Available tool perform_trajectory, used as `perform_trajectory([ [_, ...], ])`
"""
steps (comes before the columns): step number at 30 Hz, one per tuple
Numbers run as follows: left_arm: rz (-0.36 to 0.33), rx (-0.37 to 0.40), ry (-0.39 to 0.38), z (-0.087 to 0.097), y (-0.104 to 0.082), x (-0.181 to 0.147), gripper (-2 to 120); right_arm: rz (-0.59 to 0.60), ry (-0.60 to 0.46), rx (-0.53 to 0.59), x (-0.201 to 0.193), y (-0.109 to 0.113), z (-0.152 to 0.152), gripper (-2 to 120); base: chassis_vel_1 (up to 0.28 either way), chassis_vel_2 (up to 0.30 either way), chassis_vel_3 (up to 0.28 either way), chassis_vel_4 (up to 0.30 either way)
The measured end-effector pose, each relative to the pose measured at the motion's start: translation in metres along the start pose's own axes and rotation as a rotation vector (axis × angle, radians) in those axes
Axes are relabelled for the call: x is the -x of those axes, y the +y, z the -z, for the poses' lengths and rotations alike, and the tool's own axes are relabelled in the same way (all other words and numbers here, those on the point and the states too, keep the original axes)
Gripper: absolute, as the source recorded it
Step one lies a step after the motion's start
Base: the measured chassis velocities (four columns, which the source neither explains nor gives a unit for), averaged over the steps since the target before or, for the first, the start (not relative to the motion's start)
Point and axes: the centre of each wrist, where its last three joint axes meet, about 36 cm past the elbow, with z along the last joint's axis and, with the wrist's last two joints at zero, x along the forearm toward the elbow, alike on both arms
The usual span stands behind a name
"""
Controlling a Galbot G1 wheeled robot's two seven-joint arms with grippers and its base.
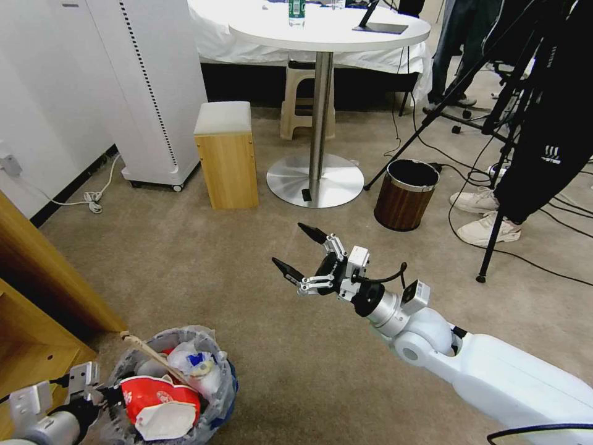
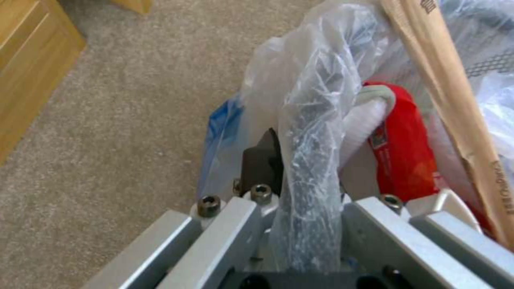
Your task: Pick up the trash bin and place the garbage on the floor into it.
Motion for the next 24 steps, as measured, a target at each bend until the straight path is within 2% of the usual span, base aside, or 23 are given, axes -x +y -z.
perform_trajectory([
  [16, 0.016, -0.005, -0.018, 0.003, 0.009, 0.013, 3, -0.014, 0.012, 0.001, -0.002, 0.000, -0.010, 100, 0.000, 0.000, 0.000, 0.000],
  [19, 0.029, -0.002, -0.026, 0.000, 0.010, 0.015, 17, -0.014, 0.012, -0.001, -0.003, 0.000, -0.011, 100, 0.000, 0.000, 0.000, 0.000],
  [21, 0.030, -0.002, -0.027, 0.000, 0.010, 0.015, 17, -0.014, 0.012, -0.001, -0.003, 0.000, -0.011, 100, 0.000, 0.000, 0.000, 0.000],
  [22, 0.031, 0.002, -0.029, 0.000, 0.010, 0.015, 27, -0.013, 0.013, 0.000, -0.003, 0.001, -0.012, 100, 0.000, 0.000, 0.000, 0.000],
  [24, 0.031, 0.003, -0.031, 0.000, 0.011, 0.015, 30, -0.012, 0.013, 0.000, -0.003, 0.001, -0.013, 100, 0.000, 0.000, 0.000, 0.000],
])
